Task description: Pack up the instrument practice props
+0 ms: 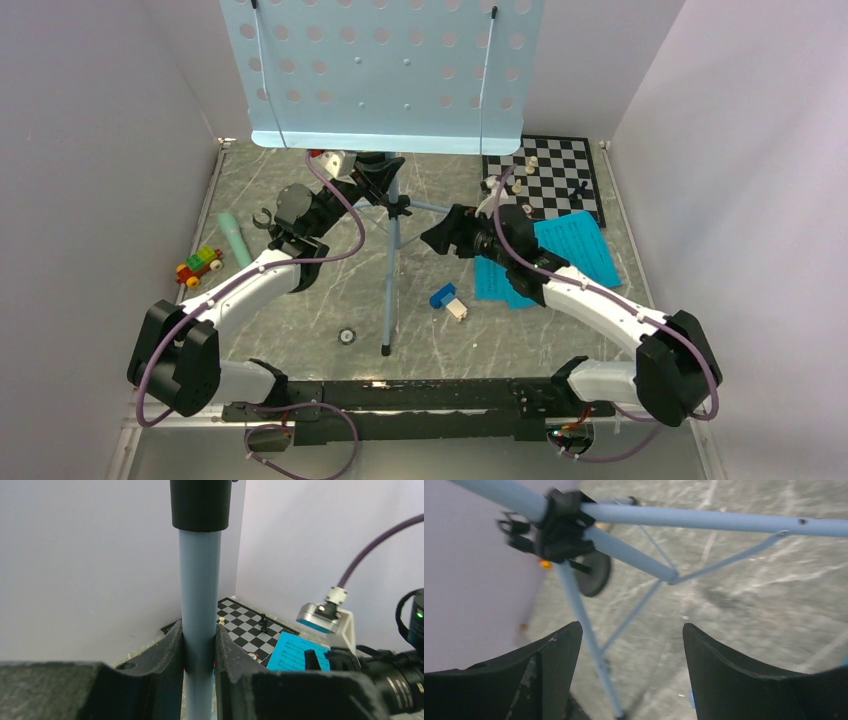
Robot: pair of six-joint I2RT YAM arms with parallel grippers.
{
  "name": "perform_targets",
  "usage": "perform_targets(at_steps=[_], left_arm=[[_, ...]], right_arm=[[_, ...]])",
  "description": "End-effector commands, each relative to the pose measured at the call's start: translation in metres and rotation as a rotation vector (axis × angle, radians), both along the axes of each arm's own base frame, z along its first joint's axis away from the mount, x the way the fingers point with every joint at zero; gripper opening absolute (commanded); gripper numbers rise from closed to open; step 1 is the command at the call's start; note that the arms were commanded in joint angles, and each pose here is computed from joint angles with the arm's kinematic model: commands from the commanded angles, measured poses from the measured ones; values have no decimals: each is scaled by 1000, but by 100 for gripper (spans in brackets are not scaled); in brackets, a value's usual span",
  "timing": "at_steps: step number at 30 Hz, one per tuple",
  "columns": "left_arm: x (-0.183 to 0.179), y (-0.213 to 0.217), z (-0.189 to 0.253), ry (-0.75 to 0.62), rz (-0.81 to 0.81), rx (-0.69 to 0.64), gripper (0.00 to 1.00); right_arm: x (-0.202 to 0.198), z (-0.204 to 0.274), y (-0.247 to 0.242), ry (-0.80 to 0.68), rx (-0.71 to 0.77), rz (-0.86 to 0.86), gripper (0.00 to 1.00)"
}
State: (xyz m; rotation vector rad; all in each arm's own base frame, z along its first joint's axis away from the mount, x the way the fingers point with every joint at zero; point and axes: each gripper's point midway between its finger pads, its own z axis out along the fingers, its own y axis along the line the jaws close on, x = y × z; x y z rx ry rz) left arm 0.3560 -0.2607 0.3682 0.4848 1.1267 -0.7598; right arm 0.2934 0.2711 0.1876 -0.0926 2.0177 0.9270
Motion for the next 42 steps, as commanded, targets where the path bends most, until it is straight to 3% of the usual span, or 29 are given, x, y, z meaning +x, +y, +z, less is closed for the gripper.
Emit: perform_targets(at_steps=[1,8,20,28,36,41,42], left_arm=[[-2,-4,-33,122,-20,53,0],[-3,-2,-34,105,-7,67,0],[-1,-3,-37,98,-8,80,0],[-3,-5,-39,98,-10,83,0],[-4,-6,-42,103,-16,85,0],[-5,-9,-41,109,-25,84,0],[-5,-9,-40,109,-27,86,0]], right_arm=[[-7,78,33,109,416,164,79],[14,104,50,320,701,223,79],[31,87,62,463,775,196,70],[45,85,66,474,802,167,49],[51,85,70,466,783,164,35],[53,81,72,416,706,176,0],[53,80,72,392,676,177,0]])
